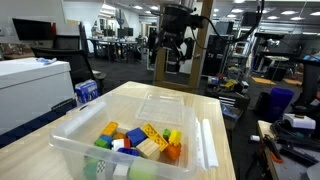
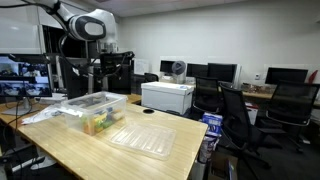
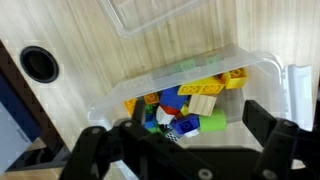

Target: Put the yellow block in the storage box

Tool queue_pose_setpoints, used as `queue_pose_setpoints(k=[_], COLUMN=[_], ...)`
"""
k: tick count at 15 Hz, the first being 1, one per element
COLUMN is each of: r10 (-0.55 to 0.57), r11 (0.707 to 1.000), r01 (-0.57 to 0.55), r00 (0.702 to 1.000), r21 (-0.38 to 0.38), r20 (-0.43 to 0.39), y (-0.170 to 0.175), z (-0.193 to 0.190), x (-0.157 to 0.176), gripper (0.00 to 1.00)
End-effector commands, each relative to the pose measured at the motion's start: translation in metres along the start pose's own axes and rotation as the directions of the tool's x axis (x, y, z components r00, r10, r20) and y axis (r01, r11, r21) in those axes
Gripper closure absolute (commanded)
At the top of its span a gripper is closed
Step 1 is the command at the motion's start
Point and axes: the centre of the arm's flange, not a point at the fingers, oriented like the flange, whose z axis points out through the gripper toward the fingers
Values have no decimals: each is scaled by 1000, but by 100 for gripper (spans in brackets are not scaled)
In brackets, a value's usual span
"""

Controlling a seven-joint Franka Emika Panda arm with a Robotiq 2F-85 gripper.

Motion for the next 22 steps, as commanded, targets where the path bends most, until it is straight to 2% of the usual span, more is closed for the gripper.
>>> queue_pose_setpoints(k=[1, 4, 6, 9, 11, 14, 16, 17, 18, 19, 22], r10=[74, 54, 94, 303, 449, 604, 701, 748, 798, 828, 913], r11=[997, 998, 996, 953, 894, 797, 713, 664, 603, 561, 406], r01=[-73, -50, -94, -301, -441, -591, -686, -732, -780, -809, -888], r00=[996, 987, 980, 938, 879, 786, 700, 650, 586, 543, 386], r21=[-41, -25, -10, -37, -85, -127, -148, -154, -167, -175, -214], r20=[39, 149, 175, 166, 163, 134, 132, 136, 143, 141, 129], y=[10, 11, 12, 21, 33, 38, 36, 32, 25, 23, 12], z=[-43, -52, -52, -54, -50, -45, -36, -31, -27, -26, -22], x=[-43, -83, -101, -119, -135, -152, -169, -176, -179, -181, -170], gripper=[0, 0, 0, 0, 0, 0, 0, 0, 0, 0, 0])
